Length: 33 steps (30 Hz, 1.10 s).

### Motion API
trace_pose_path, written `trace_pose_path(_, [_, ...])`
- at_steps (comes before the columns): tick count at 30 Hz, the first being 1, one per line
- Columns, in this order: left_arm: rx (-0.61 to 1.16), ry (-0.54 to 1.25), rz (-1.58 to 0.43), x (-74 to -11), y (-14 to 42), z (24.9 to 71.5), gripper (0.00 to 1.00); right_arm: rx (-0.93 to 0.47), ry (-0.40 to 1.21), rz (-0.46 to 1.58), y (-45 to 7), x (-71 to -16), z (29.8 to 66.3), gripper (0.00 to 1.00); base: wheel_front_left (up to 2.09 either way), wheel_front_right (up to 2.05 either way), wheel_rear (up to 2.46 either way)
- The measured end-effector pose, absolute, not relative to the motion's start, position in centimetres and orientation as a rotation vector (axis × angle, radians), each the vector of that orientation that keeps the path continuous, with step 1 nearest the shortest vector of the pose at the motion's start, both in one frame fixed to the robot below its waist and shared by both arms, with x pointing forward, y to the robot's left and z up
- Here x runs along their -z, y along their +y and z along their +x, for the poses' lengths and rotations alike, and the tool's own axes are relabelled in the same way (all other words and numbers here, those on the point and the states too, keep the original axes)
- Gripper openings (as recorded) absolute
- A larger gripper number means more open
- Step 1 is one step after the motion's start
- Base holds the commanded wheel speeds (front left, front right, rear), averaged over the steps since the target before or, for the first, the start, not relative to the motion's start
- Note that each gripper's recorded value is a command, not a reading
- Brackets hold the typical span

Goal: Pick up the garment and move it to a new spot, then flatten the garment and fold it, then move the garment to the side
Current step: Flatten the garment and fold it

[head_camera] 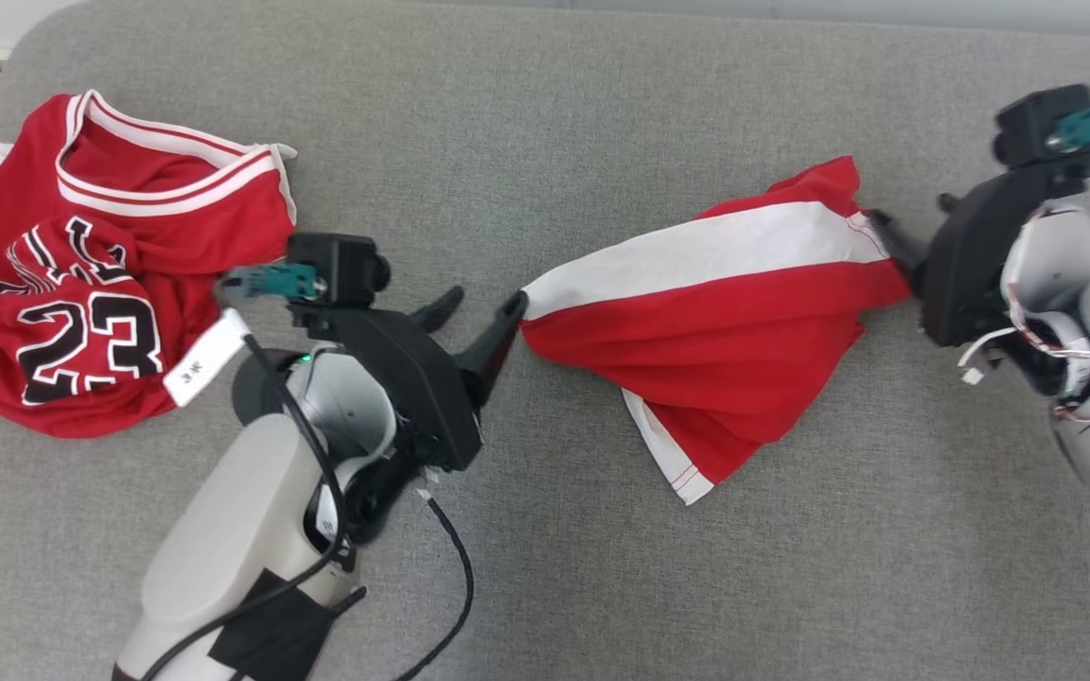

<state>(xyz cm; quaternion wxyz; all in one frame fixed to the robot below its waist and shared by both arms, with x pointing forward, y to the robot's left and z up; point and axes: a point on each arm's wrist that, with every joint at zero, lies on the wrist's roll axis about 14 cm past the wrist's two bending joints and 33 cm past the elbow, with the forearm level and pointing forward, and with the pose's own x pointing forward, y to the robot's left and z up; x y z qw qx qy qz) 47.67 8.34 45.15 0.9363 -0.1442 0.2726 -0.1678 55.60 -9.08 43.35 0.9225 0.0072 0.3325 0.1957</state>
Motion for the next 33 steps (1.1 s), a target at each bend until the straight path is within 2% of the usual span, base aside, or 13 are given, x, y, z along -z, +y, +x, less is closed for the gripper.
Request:
trace_pose_path(7, [0.393, 0.585, -0.318, -44.7, 6.7, 47.0, 1.00, -0.451, 0.685, 0.014, -7.3, -43.3, 55.0, 1.00, 0.00, 0.00, 0.00])
trace_pose_path(21, [0.394, 0.663, -0.316, -42.2, 5.8, 47.3, 1.00, -0.425, 0.758, 0.019, -8.3, -40.5, 54.6, 1.00, 0.00, 0.00, 0.00])
trace_pose_path(31, [0.387, 0.655, -0.314, -42.1, 6.0, 47.9, 1.00, -0.436, 0.775, 0.024, -7.8, -39.7, 54.8, 1.00, 0.00, 0.00, 0.00])
trace_pose_path(32, [0.385, 0.656, -0.315, -42.1, 6.1, 47.9, 1.00, -0.437, 0.778, 0.024, -7.7, -39.6, 54.7, 0.86, 0.00, 0.00, 0.00])
trace_pose_path(33, [0.385, 0.657, -0.315, -42.1, 6.1, 47.9, 1.00, -0.436, 0.781, 0.024, -7.7, -39.5, 54.7, 0.66, 0.00, 0.00, 0.00])
